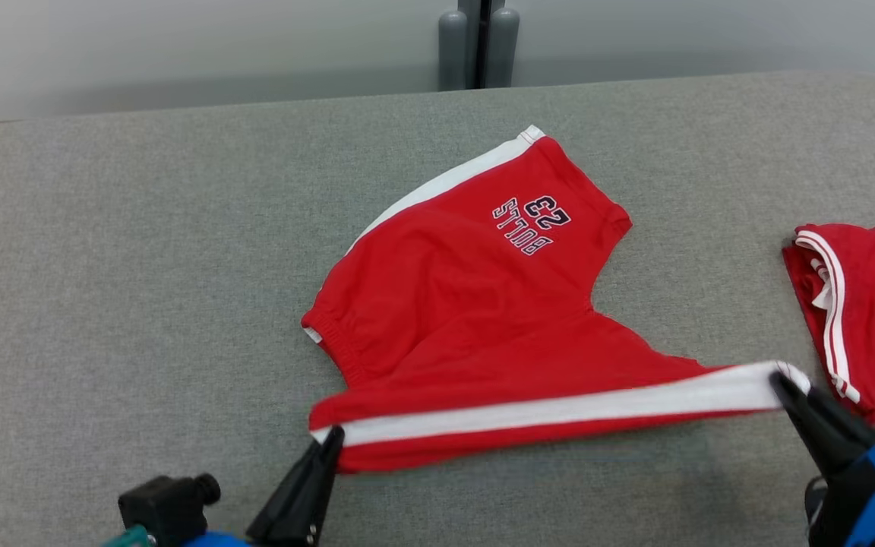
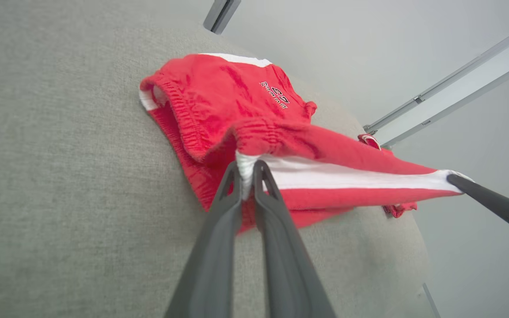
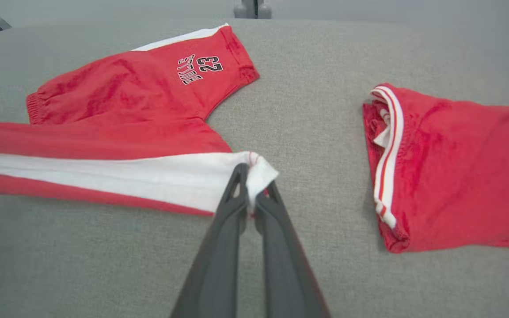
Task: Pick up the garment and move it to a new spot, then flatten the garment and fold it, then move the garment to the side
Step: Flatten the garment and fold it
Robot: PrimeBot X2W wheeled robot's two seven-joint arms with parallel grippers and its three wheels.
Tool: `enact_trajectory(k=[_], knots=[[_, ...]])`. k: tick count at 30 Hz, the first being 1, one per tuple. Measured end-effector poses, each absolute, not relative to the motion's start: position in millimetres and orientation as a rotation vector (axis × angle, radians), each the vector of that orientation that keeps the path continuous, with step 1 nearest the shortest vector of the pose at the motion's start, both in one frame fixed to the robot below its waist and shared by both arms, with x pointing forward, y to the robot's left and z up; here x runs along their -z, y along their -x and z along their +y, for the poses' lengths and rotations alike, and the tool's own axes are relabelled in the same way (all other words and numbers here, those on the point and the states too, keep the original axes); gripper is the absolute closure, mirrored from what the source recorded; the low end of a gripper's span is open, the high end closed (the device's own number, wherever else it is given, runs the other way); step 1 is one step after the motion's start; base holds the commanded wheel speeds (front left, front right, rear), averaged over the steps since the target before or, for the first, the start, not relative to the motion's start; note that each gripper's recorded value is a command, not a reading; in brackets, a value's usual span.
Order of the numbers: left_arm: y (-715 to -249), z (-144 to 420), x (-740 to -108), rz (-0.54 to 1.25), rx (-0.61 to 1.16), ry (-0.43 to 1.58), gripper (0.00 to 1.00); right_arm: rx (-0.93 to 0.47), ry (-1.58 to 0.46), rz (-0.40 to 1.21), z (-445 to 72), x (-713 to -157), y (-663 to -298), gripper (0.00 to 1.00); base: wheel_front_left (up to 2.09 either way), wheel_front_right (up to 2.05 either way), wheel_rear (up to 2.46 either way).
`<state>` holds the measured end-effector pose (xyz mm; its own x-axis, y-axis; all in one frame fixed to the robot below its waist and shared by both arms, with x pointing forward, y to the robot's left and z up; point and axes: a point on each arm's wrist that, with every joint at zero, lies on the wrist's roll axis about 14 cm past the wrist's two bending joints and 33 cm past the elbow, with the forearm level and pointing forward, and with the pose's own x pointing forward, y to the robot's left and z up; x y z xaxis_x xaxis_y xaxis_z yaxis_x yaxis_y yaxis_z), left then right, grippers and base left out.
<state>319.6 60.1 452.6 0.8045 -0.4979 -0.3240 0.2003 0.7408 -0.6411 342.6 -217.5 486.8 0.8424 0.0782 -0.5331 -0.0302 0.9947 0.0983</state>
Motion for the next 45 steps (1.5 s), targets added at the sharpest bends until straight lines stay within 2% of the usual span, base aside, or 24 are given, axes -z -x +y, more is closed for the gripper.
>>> enact_trajectory(k=[8, 16, 21, 29, 30, 31, 32, 41, 45], knots=[[-395.5, 84.3, -451.0, 0.418, 0.305, 0.571, 1.00, -0.206, 0.051, 0.443, -197.2, -510.8, -437.7, 1.00, 0.00, 0.00, 0.00], [-444.0, 87.1, -420.9, 0.439, 0.195, 0.593, 1.00, -0.315, 0.170, 0.456, -171.0, -500.7, -536.6, 1.00, 0.00, 0.00, 0.00], [-450.5, 93.9, -399.5, 0.465, 0.123, 0.607, 1.00, -0.371, 0.265, 0.508, -150.3, -479.2, -574.2, 1.00, 0.00, 0.00, 0.00], [-461.8, 102.7, -388.9, 0.452, 0.077, 0.622, 0.99, -0.393, 0.244, 0.553, -127.5, -449.0, -614.4, 1.00, 0.00, 0.00, 0.00], [-462.3, 103.7, -387.7, 0.451, 0.075, 0.622, 0.60, -0.396, 0.231, 0.558, -124.7, -444.6, -617.3, 0.85, 0.00, 0.00, 0.00], [-462.1, 104.6, -386.5, 0.452, 0.076, 0.622, 0.13, -0.400, 0.223, 0.565, -121.3, -439.8, -618.9, 0.51, 0.00, 0.00, 0.00], [-462.3, 104.5, -386.4, 0.450, 0.079, 0.624, 0.00, -0.405, 0.212, 0.575, -118.0, -433.5, -619.6, 0.00, 0.00, 0.00, 0.00], [-460.5, 104.6, -400.0, 0.371, 0.117, 0.639, 0.00, -0.437, 0.165, 0.622, -104.7, -422.7, -608.9, 0.00, 0.00, 0.00, 0.00], [-454.1, 128.3, -409.2, 0.310, 0.093, 0.572, 0.00, -0.435, 0.145, 0.624, -109.9, -433.0, -597.8, 0.00, 0.00, 0.00, 0.00]])
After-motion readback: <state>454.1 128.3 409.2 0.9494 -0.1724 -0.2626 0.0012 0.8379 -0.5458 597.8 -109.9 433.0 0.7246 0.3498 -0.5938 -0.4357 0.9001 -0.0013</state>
